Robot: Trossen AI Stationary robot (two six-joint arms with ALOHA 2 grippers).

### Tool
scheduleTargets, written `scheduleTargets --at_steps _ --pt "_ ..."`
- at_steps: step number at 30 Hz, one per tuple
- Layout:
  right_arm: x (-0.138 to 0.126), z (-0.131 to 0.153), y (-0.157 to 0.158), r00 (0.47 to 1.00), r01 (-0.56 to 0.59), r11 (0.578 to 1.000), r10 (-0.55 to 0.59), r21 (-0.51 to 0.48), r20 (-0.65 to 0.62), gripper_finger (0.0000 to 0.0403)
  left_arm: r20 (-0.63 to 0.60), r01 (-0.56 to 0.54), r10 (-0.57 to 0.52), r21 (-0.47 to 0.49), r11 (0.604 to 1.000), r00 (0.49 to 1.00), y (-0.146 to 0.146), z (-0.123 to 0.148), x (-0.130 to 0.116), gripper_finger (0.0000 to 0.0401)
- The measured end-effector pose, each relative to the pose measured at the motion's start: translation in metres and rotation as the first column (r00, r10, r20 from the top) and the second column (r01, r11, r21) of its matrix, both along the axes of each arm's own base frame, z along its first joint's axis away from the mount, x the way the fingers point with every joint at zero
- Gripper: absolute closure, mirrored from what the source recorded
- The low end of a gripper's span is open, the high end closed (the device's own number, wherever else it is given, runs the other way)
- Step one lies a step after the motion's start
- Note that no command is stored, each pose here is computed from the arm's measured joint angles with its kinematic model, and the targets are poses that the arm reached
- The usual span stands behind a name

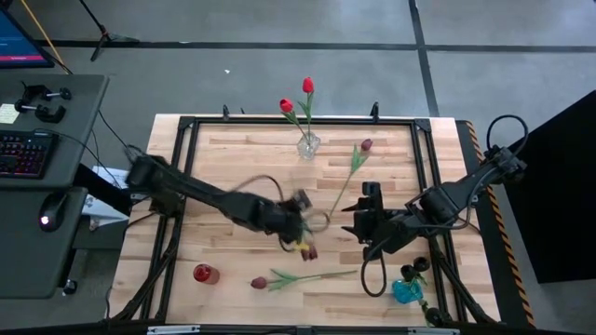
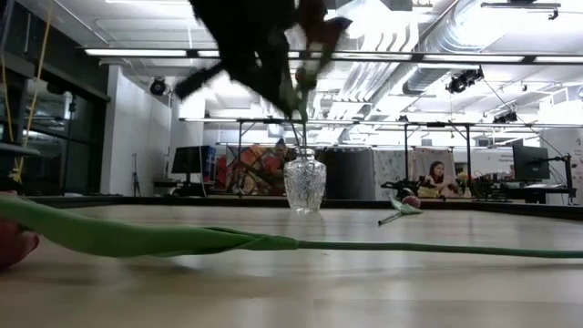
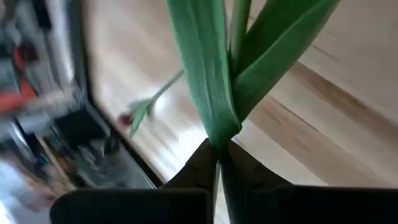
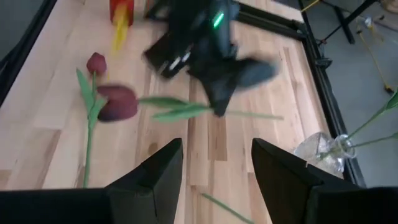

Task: Sort flowers into vase by color
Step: Put the center maroon flower into the red vase

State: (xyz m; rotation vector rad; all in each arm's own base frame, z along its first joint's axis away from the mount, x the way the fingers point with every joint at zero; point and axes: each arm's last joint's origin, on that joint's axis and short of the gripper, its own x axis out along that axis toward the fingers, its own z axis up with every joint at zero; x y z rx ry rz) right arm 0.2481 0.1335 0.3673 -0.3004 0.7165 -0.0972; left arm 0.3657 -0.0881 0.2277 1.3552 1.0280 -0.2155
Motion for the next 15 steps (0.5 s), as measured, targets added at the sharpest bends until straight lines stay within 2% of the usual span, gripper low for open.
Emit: scheduleTargets --at_steps 2,4,6,9,11,12,15 --pt "-0.002 0.002 0.000 1.000 -0.006 1.000 0.006 -0.007 0.005 0.0222 0.084 -0.092 0.106 -0.148 0.985 0.991 0.007 0.026 -0.013 0.0400" --pt "-0.006 0.006 -0.001 1.000 -0.013 1.000 0.013 -0.006 0.017 0.0222 0.154 -0.157 0.213 -0.313 0.937 0.965 0.013 0.045 -0.029 0.0401" --pt "-0.011 0.011 -0.004 0.999 -0.011 1.000 0.011 0.002 0.039 0.0222 0.195 -0.199 0.308 -0.438 0.877 0.931 0.016 0.058 -0.049 0.0401" --pt "-0.018 0.020 -0.008 0.997 -0.005 1.000 0.004 0.019 0.074 0.0222 0.258 -0.208 0.454 -0.630 0.748 0.853 0.013 0.074 -0.079 0.0401" --pt "-0.021 0.023 -0.010 0.996 0.007 0.999 -0.010 0.031 0.092 0.0222 0.270 -0.179 0.543 -0.752 0.635 0.795 0.008 0.083 -0.099 0.0401" --pt "-0.021 0.023 -0.010 0.996 0.009 0.999 -0.012 0.034 0.094 0.0222 0.271 -0.153 0.571 -0.797 0.585 0.775 0.004 0.086 -0.109 0.0401" --pt "-0.021 0.023 -0.010 0.996 0.004 1.000 -0.006 0.020 0.093 0.0222 0.301 -0.061 0.655 -0.881 0.469 0.693 -0.010 0.097 -0.138 0.0401"
